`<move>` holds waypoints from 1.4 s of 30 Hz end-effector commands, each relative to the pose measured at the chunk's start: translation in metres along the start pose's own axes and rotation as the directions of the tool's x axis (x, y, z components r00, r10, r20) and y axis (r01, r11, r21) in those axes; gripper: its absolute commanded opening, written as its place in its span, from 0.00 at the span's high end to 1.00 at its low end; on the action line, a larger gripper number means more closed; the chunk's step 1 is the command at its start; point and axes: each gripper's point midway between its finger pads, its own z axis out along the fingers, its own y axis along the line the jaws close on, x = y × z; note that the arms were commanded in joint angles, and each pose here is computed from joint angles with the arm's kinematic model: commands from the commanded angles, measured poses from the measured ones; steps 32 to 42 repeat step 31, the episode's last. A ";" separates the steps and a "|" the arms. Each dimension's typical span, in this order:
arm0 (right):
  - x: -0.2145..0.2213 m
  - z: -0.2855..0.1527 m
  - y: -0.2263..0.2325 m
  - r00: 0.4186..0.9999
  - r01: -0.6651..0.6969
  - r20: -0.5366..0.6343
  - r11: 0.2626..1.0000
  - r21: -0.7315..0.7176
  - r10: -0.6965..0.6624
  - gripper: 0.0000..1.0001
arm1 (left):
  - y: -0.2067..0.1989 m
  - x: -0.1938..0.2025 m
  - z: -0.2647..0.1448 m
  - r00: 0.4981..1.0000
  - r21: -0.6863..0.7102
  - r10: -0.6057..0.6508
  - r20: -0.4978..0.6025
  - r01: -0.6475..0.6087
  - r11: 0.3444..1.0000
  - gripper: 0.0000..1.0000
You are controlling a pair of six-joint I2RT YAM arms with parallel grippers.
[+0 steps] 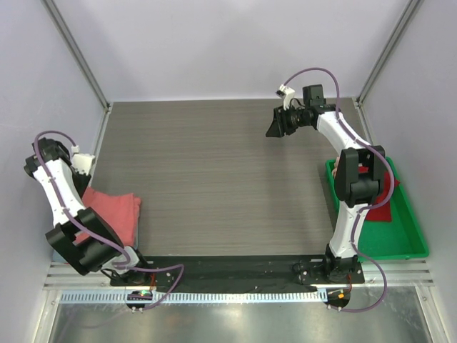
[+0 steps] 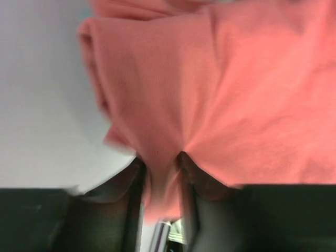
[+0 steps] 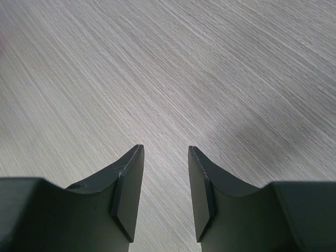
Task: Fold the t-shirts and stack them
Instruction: Neatly place the folded tshirt to the corner, then reset both grippers
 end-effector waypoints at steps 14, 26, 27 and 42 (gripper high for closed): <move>-0.047 -0.024 -0.012 0.993 0.078 0.075 0.975 0.210 -0.096 0.22 | -0.033 -0.223 -0.098 0.767 -0.128 -0.007 0.642 0.117 0.985 0.00; -0.052 -0.026 -0.095 0.995 -0.096 0.068 0.695 0.713 0.068 0.00 | -0.085 -0.302 -0.060 0.763 0.214 -0.263 0.591 0.166 0.963 0.00; -0.053 -0.022 -0.091 0.997 -0.078 0.056 0.709 0.701 0.055 0.00 | -0.090 -0.303 -0.058 0.777 0.175 -0.218 0.591 0.141 0.975 0.00; -0.046 -0.003 -0.083 0.998 -0.065 0.030 0.759 0.648 0.060 0.00 | -0.103 -0.309 -0.043 0.812 0.074 -0.115 0.573 0.089 0.993 0.00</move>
